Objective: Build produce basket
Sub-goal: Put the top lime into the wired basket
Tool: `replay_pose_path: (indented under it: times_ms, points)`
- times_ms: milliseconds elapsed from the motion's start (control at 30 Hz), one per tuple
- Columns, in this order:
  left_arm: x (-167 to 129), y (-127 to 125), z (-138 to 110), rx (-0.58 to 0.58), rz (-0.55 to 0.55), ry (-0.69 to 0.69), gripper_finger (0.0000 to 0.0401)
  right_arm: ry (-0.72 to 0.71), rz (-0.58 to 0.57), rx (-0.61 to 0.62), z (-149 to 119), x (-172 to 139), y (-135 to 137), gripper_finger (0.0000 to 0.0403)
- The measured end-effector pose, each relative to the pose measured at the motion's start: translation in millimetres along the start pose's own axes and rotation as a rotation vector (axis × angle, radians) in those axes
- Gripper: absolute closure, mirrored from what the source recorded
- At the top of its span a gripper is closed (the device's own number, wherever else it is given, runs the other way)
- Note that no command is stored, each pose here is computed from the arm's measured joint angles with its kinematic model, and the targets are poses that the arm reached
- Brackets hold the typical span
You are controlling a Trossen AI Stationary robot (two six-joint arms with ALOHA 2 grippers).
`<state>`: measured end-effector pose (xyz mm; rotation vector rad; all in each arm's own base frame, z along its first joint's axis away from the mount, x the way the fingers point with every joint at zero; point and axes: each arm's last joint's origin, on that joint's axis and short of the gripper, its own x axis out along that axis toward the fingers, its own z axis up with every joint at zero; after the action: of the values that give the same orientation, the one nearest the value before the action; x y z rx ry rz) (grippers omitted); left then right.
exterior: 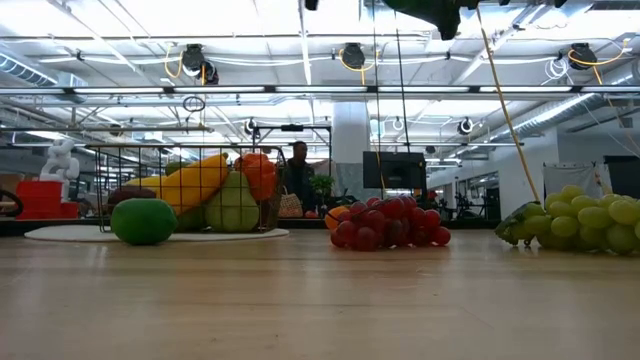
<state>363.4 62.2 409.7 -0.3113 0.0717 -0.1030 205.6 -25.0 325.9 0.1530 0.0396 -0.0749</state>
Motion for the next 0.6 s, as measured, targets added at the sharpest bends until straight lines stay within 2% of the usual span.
replay_pose_path:
  times_ms: [100, 300, 600]
  points:
    - [10.9, 4.2, -4.4, 0.047, -0.018, -0.027, 0.0052, 0.002, 0.000, 0.015, -0.2, 0.0, 0.0, 0.0121]
    - [23.8, 11.3, -15.0, 0.067, -0.019, -0.013, 0.0052, 0.001, -0.001, 0.020, -0.1, 0.0, 0.0, 0.0121]
    - [41.8, 23.0, -33.4, 0.050, -0.038, 0.029, 0.0052, -0.001, -0.002, 0.021, 0.1, 0.0, -0.1, 0.0121]
